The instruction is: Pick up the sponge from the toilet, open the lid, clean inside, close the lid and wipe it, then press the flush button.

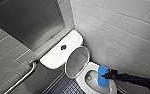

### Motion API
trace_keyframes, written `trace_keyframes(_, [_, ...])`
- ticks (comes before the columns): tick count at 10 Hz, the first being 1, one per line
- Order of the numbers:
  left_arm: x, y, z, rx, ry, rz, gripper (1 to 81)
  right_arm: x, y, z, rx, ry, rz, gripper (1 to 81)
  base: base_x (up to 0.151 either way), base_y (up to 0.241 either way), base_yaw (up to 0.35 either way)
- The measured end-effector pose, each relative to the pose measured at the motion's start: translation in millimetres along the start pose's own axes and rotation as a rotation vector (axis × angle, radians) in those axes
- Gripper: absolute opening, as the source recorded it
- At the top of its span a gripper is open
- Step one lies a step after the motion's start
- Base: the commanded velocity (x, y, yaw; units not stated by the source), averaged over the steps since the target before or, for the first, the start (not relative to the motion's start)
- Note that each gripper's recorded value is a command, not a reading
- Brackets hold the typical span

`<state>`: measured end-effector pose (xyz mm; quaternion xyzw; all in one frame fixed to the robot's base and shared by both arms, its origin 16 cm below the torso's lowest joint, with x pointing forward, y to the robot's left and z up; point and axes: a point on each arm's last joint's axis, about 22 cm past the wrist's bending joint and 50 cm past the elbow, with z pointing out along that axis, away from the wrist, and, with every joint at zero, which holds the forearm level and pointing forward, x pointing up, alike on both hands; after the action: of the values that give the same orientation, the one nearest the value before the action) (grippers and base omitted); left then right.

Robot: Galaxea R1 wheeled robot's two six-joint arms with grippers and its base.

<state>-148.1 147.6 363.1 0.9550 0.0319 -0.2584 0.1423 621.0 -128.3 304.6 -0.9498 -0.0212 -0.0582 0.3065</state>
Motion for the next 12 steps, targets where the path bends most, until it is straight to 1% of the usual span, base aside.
trace_keyframes(1, [-0.5, -0.1, 0.0, 0.0, -0.001, 0.0, 81.1, -25.9, 12.8, -3.4, -0.003, -0.004, 0.034, 1.0, 0.0, 0.0, 0.0])
trace_keyframes(2, [-0.4, 0.3, 0.0, -0.001, -0.001, 0.0, 81.1, -43.2, 15.1, -3.7, 0.006, 0.001, 0.067, 1.0, 0.0, 0.0, 0.0])
trace_keyframes(4, [0.0, 0.2, 0.0, 0.0, 0.0, 0.0, 81.1, -61.7, 18.4, -11.5, 0.023, 0.012, 0.113, 1.0, 0.0, 0.0, 0.0])
trace_keyframes(5, [-0.3, 0.8, 0.1, -0.002, 0.0, 0.0, 81.1, -61.7, 21.7, -20.7, 0.03, 0.024, 0.127, 1.0, 0.0, 0.0, 0.0])
trace_keyframes(6, [0.4, 3.6, 0.5, -0.007, 0.002, 0.0, 81.1, -64.3, 30.0, -33.1, 0.025, 0.022, 0.135, 1.0, 0.0, 0.0, 0.0])
trace_keyframes(8, [1.4, 6.2, 0.9, -0.012, 0.003, 0.0, 81.1, -80.1, 46.2, -58.9, 0.02, 0.023, 0.168, 1.0, 0.0, 0.0, 0.0])
trace_keyframes(9, [1.1, 6.2, 0.9, -0.012, 0.003, 0.0, 81.1, -89.4, 50.4, -70.4, 0.024, 0.031, 0.187, 1.0, 0.0, 0.0, 0.0])
trace_keyframes(12, [1.6, 7.4, 1.0, -0.014, 0.004, 0.001, 81.1, -150.1, 59.9, -89.8, 0.026, 0.018, 0.269, 1.0, 0.0, 0.0, 0.0])
